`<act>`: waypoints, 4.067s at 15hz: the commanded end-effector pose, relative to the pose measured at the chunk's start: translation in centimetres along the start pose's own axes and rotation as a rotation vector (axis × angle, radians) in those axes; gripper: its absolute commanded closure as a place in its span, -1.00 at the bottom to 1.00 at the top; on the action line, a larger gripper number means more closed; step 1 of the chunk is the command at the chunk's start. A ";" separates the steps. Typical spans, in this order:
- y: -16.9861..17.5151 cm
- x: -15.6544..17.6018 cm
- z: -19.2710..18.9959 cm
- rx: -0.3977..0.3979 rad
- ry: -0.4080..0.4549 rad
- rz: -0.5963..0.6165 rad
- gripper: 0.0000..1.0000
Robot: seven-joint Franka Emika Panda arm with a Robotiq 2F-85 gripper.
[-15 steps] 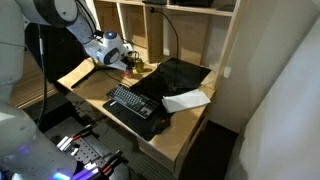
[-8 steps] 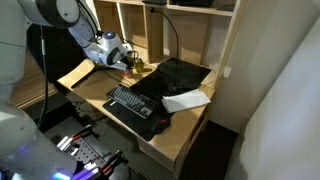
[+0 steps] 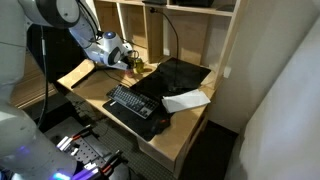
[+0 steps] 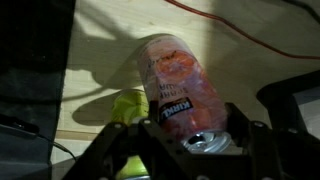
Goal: Move the mouse to the bottom of the table, the take the two cans and put them on the paper
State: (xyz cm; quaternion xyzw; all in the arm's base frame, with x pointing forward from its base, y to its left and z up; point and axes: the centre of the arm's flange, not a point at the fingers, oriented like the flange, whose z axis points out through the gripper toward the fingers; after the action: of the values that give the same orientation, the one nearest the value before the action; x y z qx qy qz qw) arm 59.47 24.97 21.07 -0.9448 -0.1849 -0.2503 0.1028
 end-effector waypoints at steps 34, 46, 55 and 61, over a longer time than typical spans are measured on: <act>21.7 -11.7 -23.8 -0.345 0.196 0.948 0.18; 36.7 -12.9 -26.2 -0.518 0.294 1.333 0.18; 41.8 -13.4 -31.1 -0.519 0.381 1.462 0.18; 42.4 -8.0 -27.4 -0.677 0.336 1.333 0.18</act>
State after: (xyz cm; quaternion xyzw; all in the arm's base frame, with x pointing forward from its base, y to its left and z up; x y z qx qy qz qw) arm 53.97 -26.18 35.79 -0.7788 0.5442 -0.3120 -0.0034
